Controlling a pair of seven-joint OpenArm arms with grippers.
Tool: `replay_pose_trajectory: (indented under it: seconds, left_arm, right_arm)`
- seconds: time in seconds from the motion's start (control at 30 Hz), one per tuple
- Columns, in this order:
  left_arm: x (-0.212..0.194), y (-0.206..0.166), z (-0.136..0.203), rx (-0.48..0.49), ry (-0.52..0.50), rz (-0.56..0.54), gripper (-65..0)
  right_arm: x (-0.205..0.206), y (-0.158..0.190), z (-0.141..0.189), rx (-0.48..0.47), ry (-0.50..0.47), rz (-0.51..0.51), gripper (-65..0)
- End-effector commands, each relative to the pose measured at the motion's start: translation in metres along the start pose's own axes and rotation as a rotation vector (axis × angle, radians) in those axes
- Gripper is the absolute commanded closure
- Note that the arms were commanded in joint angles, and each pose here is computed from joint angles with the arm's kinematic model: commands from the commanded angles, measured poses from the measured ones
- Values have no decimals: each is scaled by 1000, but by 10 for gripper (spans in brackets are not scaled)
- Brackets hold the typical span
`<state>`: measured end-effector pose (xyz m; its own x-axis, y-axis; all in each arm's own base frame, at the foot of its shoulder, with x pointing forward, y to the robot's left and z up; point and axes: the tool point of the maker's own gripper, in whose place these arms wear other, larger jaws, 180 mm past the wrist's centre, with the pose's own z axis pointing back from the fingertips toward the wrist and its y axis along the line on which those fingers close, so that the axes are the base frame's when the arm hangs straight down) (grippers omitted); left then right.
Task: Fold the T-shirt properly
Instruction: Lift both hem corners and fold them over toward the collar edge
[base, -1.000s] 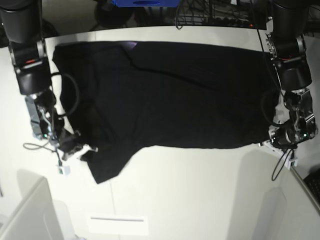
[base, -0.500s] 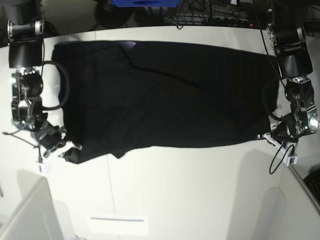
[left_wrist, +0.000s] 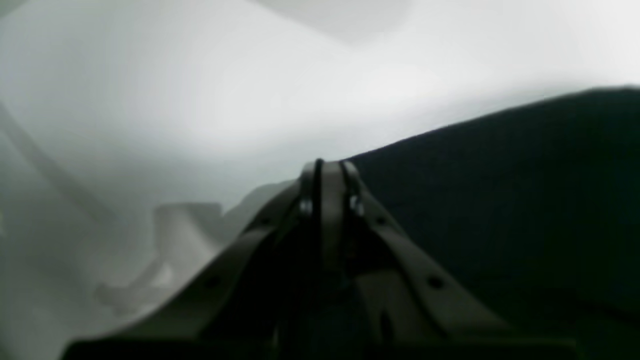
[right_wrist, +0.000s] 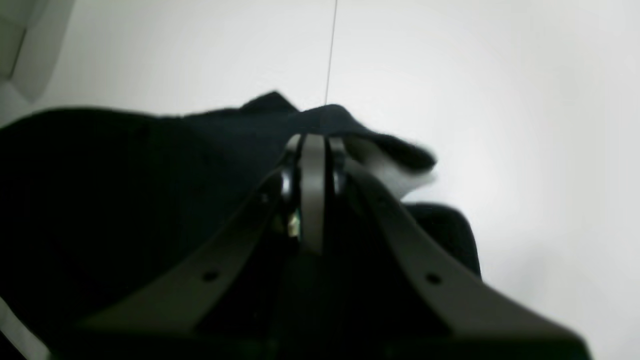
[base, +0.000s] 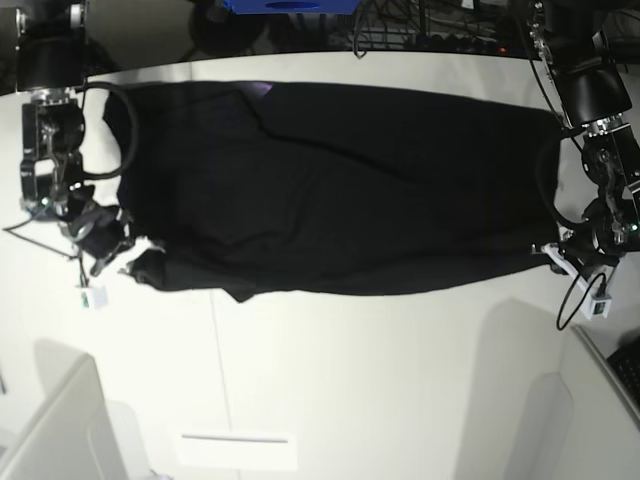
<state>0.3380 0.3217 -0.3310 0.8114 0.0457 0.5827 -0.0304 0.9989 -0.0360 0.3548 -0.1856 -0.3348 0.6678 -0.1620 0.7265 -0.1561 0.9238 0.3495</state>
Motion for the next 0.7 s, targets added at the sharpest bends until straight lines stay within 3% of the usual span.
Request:
replay_pose_trajectory:
  seconds: [0.0, 0.3, 0.4, 0.53, 0.67]
  left_arm:
    - [14, 7, 9, 19, -44, -26, 0]
    - [14, 18, 16, 46, -38, -53, 0]
    - [20, 18, 25, 51, -49, -131, 0]
    - [1, 12, 28, 52, -9, -172, 0]
    - [-18, 14, 27, 55, 24, -174, 0]
  right_arm:
    - [19, 1, 10, 3, -57, 29, 0]
    - [10, -15, 52, -60, -74, 13, 0]
    - [6, -15, 66, -74, -53, 22, 0]
    - [-12, -3, 77, -63, -19, 40, 0]
    - [-41, -3, 79, -68, 18, -24, 0]
